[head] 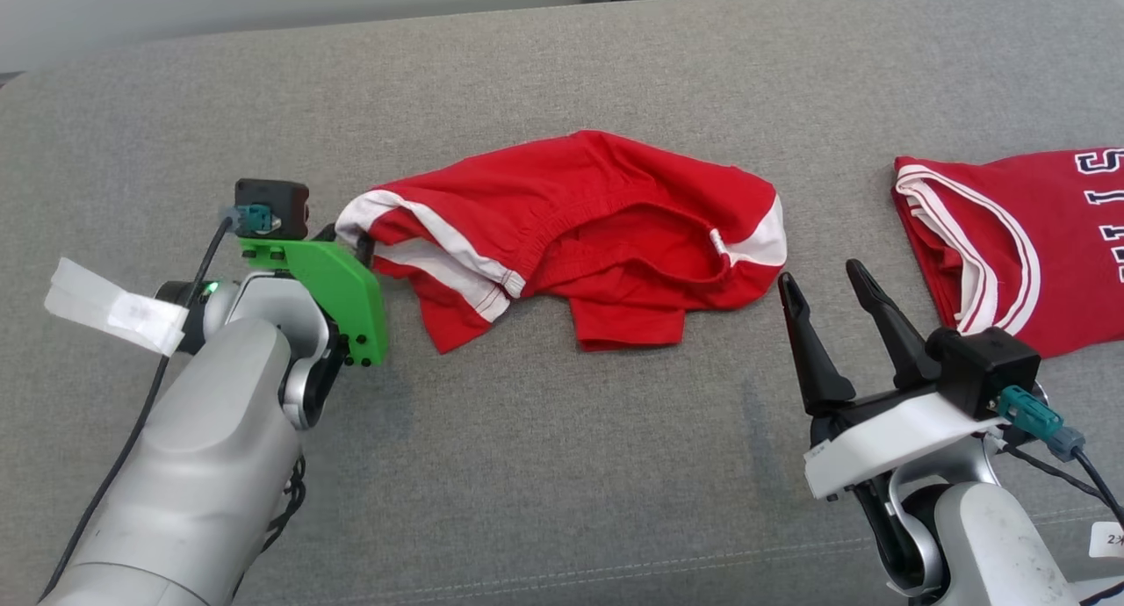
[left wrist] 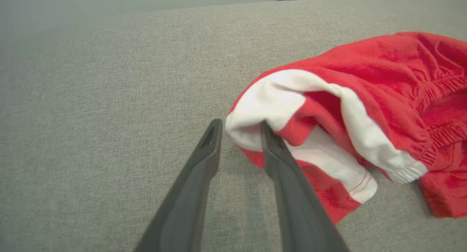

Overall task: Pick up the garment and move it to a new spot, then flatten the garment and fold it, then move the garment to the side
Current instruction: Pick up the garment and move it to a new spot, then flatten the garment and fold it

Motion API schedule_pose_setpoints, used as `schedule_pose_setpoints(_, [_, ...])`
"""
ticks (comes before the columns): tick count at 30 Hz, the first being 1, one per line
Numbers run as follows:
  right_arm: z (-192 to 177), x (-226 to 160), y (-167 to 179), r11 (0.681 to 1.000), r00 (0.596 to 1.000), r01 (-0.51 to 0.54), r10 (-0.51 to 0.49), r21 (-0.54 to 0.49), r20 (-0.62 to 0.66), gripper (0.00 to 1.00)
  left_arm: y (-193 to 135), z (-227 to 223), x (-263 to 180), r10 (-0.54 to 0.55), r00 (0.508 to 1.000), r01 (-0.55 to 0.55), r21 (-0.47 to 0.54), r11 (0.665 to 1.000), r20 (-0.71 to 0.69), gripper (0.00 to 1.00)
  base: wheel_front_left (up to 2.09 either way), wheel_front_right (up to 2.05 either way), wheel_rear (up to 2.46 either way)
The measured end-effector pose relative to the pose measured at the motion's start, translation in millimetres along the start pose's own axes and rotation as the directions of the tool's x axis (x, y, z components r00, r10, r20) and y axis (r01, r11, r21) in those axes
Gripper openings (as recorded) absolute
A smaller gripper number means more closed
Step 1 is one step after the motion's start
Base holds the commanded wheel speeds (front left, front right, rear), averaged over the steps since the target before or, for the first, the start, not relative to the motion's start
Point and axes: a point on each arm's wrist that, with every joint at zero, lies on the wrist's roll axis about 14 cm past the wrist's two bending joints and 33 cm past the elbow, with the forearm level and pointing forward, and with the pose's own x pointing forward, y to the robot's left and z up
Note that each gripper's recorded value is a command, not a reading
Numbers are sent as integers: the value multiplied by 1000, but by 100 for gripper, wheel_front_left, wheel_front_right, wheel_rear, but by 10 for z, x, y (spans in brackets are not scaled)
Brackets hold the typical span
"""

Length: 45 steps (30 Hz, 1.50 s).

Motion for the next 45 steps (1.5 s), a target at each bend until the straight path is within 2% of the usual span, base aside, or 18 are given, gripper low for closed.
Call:
schedule_pose_setpoints(5, [31,-12,-6,1000,1000,2,-2,-3,5,100,172,-90,-48,54,998,-53,32,998,-23,100,0,0,0])
schedule_pose_setpoints(9, [78,-29,21,1000,1000,-4,4,-4,16,100,351,-114,-129,108,993,-103,117,988,-44,100,0,0,0])
schedule_pose_setpoints(11, [102,-43,33,1000,1000,-6,6,-4,22,100,341,-76,-155,108,993,-101,150,984,-40,100,0,0,0])
schedule_pose_setpoints(13, [129,-59,40,1000,1000,-7,7,-6,28,100,186,63,-151,62,998,-61,161,985,-6,100,0,0,0])
schedule_pose_setpoints(17, [144,-94,23,1000,1000,0,0,-7,31,100,-331,341,-128,-83,995,70,200,977,56,100,0,0,0])
schedule_pose_setpoints(26, [156,-221,-216,997,997,76,-75,-18,30,100,-1172,325,-36,-289,957,281,269,921,-9,100,0,0,0])
schedule_pose_setpoints(36, [125,-468,-614,978,978,208,-207,-30,25,100,-1818,-31,69,-437,886,463,258,848,-154,100,0,0,0])
schedule_pose_setpoints(45, [44,-555,-791,964,964,265,-265,-31,8,100,-2160,-359,129,-515,813,576,251,778,-272,100,0,0,0])
